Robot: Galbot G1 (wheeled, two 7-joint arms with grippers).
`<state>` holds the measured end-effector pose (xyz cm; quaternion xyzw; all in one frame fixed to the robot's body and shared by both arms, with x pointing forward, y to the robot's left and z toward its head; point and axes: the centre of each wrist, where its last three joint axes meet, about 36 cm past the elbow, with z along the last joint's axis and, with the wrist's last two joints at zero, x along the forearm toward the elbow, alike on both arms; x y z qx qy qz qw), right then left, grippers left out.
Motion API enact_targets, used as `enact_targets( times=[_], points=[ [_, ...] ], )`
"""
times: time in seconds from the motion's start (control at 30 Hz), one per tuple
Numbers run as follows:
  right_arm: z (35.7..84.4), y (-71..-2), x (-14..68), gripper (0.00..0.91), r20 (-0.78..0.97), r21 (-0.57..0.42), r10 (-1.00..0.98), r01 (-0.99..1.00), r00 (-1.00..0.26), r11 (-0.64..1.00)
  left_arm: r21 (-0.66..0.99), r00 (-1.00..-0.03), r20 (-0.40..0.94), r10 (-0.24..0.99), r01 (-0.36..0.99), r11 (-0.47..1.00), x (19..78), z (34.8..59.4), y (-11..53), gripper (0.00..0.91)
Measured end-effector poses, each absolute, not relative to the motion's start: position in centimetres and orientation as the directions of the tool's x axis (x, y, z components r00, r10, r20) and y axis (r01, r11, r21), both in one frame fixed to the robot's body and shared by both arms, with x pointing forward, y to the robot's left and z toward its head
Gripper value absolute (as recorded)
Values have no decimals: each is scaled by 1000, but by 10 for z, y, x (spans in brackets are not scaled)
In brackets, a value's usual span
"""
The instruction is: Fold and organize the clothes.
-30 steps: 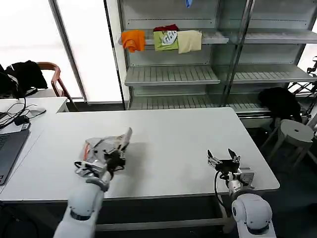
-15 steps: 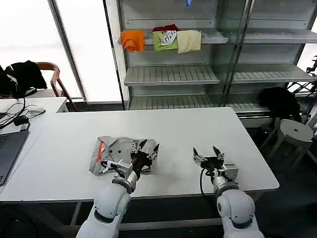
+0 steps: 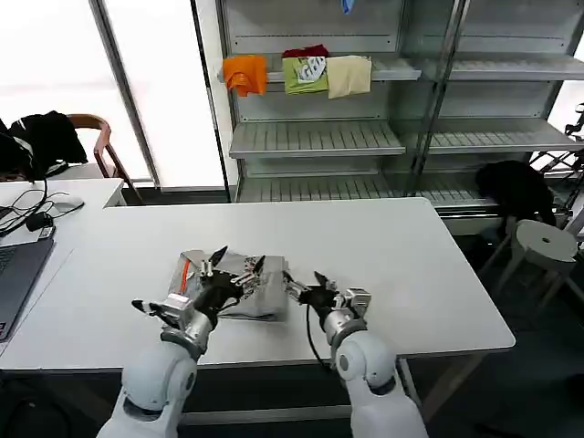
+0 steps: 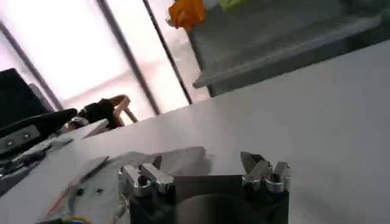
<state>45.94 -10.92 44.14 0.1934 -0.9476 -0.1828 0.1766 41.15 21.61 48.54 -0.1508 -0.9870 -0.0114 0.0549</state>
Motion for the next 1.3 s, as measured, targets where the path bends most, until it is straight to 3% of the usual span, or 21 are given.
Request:
enact_targets(
  times=[0.2,0.23,0.27,0.3,0.33,0.37,1.3],
  points=[
    [430,-93,462,907,286,477,-498,-329,-819,815,-31,-961,136,243,241,970,402,479,254,907],
    [429,-91,462,766,289,484,-504,-330,-814,810,-36,-962,141,232,229,973,401,477,260,907],
    [427,-89,461,464,292,492,-512,-333,-808,805,-39,-964,148,221,217,975,399,475,266,907],
    [426,-87,461,282,294,498,-518,-334,-803,800,-43,-966,155,209,205,978,398,474,273,907],
    [425,-86,461,30,295,504,-522,-334,-800,796,-45,-967,161,199,194,980,396,473,279,907],
    [424,-86,461,0,296,510,-526,-333,-797,793,-47,-968,168,185,180,983,394,471,285,907],
    [433,-92,460,0,319,546,-465,-241,-826,803,-82,-979,198,43,27,996,377,470,347,907]
  ],
)
